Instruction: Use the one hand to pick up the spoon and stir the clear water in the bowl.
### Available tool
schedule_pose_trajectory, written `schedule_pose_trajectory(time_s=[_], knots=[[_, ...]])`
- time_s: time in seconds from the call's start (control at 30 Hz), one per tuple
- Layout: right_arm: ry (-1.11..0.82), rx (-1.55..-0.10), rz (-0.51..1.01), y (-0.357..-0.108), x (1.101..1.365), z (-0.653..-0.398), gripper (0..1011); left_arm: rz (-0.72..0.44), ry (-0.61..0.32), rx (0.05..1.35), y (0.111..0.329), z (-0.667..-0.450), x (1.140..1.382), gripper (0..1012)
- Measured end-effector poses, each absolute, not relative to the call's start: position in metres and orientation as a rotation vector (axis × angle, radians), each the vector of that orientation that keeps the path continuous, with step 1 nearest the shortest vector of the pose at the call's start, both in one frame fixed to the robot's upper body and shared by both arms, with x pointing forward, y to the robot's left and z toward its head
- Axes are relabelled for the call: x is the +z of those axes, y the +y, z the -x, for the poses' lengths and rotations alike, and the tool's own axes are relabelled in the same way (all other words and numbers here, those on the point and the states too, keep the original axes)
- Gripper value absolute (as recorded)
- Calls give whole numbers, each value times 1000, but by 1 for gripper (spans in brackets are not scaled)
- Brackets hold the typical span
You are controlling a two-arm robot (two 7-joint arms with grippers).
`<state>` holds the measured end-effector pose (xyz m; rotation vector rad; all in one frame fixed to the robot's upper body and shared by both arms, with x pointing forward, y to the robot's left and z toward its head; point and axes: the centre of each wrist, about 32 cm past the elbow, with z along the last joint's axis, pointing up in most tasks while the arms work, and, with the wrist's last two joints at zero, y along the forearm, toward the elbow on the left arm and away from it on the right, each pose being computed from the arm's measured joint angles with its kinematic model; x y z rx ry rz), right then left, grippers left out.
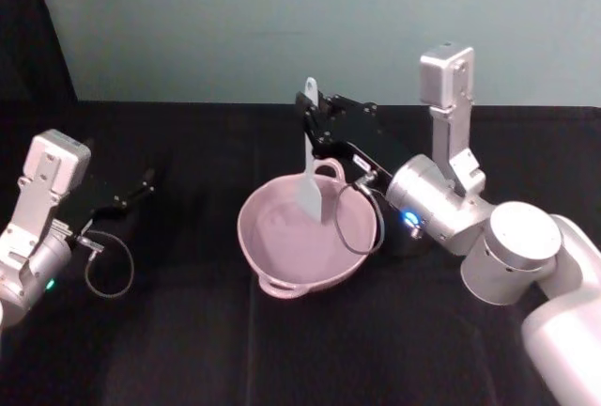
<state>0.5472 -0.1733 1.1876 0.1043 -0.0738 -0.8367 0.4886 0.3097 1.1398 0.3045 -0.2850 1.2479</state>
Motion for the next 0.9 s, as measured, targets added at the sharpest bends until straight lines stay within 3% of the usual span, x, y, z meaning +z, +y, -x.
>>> schedule_pose_trajectory(time_s=[0.4,0.67,0.9], knots=[[-79,-823,-102,-186,1187,-523,114,-304,-285,1248,310,-489,1140,1011],[-63,-754,-103,-171,1184,-506,114,-305,-285,1248,310,-489,1140,1011],[-50,-699,-110,-148,1183,-507,114,-305,-285,1248,310,-489,1140,1011]])
